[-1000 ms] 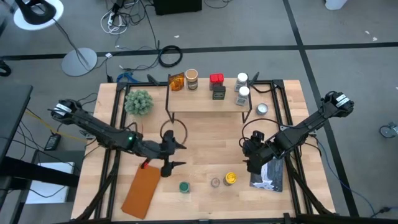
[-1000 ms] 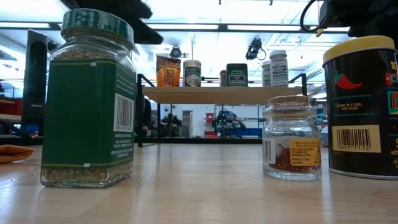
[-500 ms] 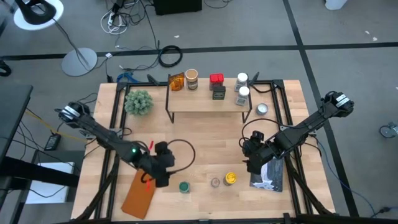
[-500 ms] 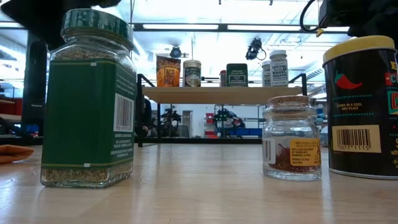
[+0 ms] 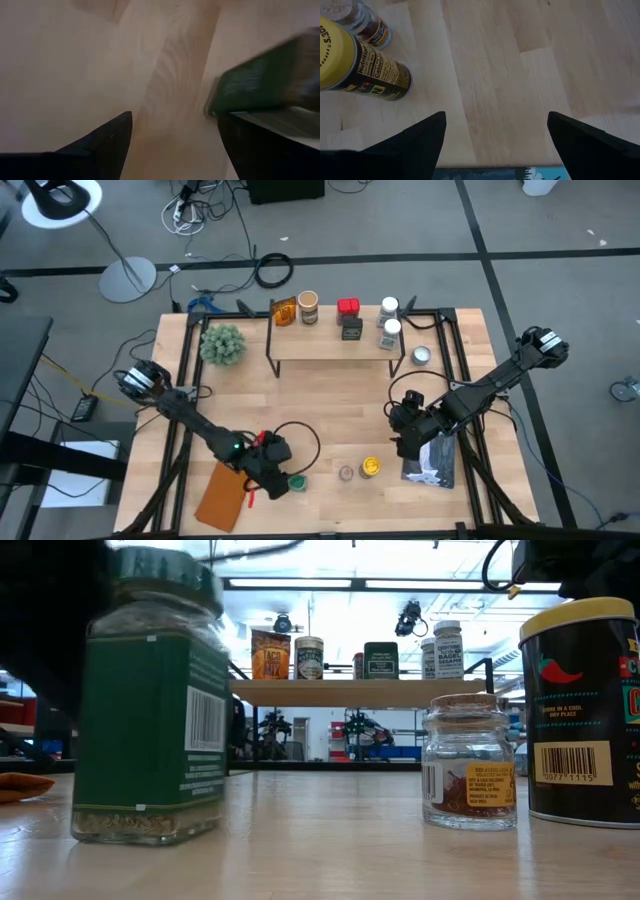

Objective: Shelf spices
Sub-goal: Put the green seasoning bottle on the shelf

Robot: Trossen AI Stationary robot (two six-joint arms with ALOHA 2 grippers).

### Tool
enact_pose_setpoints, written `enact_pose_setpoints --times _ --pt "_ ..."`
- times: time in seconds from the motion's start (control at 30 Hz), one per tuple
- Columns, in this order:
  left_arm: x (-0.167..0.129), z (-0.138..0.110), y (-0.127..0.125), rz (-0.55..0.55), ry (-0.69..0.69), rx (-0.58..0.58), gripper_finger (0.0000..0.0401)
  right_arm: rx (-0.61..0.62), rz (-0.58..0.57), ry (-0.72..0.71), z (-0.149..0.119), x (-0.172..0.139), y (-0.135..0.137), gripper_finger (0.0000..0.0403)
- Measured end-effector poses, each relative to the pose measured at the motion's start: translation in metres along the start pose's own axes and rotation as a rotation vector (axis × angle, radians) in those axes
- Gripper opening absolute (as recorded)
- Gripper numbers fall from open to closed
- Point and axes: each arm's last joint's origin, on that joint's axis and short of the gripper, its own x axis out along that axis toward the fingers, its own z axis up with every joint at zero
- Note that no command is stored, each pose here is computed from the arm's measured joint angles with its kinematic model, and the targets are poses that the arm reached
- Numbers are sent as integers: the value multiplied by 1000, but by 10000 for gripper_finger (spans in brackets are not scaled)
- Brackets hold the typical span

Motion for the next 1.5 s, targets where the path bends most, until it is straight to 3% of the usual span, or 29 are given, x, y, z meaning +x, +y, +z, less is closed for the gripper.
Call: enact_pose_setpoints --times 0.17,0.27,0.5,0.63,1.0,1.17,1.5 --pt "19 -2 -9 -9 28 -146 298 1 0 -1 0 0 0 346" --pt "27 3 -21 -7 38 -174 298 0 1 -1 0 0 0 346" --pt "17 18 -36 129 155 -53 298 5 9 -9 1 0 1 346" --pt "4 28 -43 141 177 38 298 6 11 -12 1 0 1 346" --pt "-8 40 -75 -171 307 0 298 3 14 -18 2 0 1 346" --pt "-6 50 -81 -293 266 22 298 3 15 -20 2 0 2 346" --pt "1 81 -73 -353 126 -24 298 4 17 -25 2 0 2 346"
